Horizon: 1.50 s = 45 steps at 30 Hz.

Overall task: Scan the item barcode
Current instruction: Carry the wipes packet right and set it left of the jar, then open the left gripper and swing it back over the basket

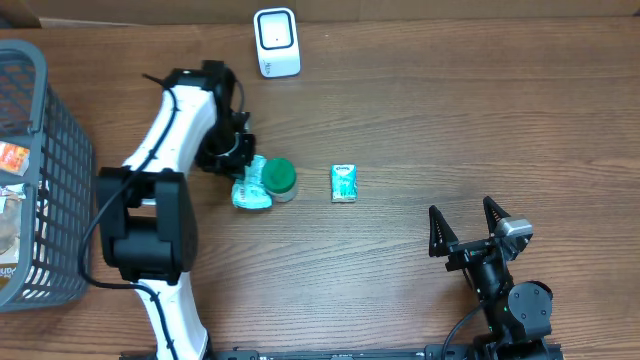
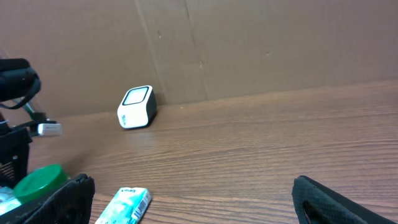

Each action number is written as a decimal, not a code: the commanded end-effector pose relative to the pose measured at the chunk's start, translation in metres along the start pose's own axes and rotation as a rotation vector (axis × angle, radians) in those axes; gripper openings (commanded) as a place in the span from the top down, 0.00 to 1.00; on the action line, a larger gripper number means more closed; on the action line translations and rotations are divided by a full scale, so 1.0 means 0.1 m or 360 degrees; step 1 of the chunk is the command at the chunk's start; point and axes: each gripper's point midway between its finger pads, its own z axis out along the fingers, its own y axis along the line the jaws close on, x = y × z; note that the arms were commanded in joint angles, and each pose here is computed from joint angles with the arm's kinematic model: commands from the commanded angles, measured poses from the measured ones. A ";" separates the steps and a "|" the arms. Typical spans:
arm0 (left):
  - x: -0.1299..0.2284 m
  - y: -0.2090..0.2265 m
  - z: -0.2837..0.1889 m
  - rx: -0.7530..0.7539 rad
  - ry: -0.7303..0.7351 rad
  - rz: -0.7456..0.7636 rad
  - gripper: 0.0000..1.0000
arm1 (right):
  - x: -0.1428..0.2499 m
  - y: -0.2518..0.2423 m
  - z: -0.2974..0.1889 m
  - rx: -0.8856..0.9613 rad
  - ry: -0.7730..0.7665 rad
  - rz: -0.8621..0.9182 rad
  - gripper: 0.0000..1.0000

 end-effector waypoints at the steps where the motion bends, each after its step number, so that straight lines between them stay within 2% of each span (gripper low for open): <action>1: 0.00 -0.21 0.07 -0.0007 0.0010 -0.0012 0.96 | 0.01 -0.03 0.00 0.0019 -0.0014 -0.0005 0.00; 8: -0.02 -0.29 0.08 -0.0018 -0.0009 -0.0155 0.96 | 0.01 -0.03 0.00 0.0018 -0.0014 -0.0005 0.00; 9: -0.02 -0.28 0.08 -0.0017 -0.0008 -0.0161 0.92 | 0.01 -0.03 0.00 0.0018 -0.0014 -0.0005 0.00; 10: -0.01 -0.28 0.07 -0.0017 -0.0003 -0.0166 0.84 | 0.01 -0.03 0.00 0.0018 -0.0014 -0.0005 0.00; 12: 0.02 -0.28 0.07 -0.0019 0.0015 -0.0171 0.58 | 0.01 -0.03 0.00 0.0018 -0.0014 -0.0005 0.00; 13: 0.03 -0.27 0.07 -0.0022 0.0024 -0.0172 0.51 | 0.01 -0.03 0.00 0.0018 -0.0013 -0.0005 0.00; 15: 0.06 -0.27 0.07 -0.0025 0.0043 -0.0174 0.42 | 0.01 -0.03 0.00 0.0018 -0.0013 -0.0005 0.00; 17: 0.08 -0.27 0.02 -0.0026 0.0052 -0.0179 0.39 | 0.01 -0.03 0.00 0.0018 -0.0013 -0.0005 0.00; 21: 0.05 -0.25 -0.24 -0.0014 0.0002 -0.0246 0.40 | 0.01 -0.03 0.00 0.0018 -0.0014 -0.0005 0.00; 24: -0.03 -0.27 -0.64 0.0034 -0.0141 -0.0286 0.41 | 0.01 -0.03 0.00 0.0018 -0.0014 -0.0005 0.00; 28: -0.09 -0.26 -1.46 0.0108 -0.0496 -0.0287 0.44 | 0.01 -0.03 0.00 0.0018 -0.0014 -0.0005 0.00; 32: 0.03 -0.07 -2.28 0.0154 -0.0870 -0.0373 0.45 | 0.01 -0.03 0.00 0.0018 -0.0014 -0.0005 0.00; 36: 0.35 0.45 -2.95 0.0089 -0.1206 -0.0656 0.44 | 0.01 -0.03 0.00 0.0018 -0.0014 -0.0005 0.00; 39: 0.70 0.96 -3.24 -0.0029 -0.1370 -0.0917 0.44 | 0.01 -0.03 0.00 0.0018 -0.0014 -0.0005 0.00; 42: 1.08 1.50 -3.37 -0.0171 -0.1443 -0.1253 0.41 | 0.01 -0.03 0.00 0.0018 -0.0013 -0.0005 0.00; 45: 1.40 1.92 -3.34 -0.0202 -0.1432 -0.1563 0.39 | 0.01 -0.03 0.00 0.0018 -0.0014 -0.0005 0.00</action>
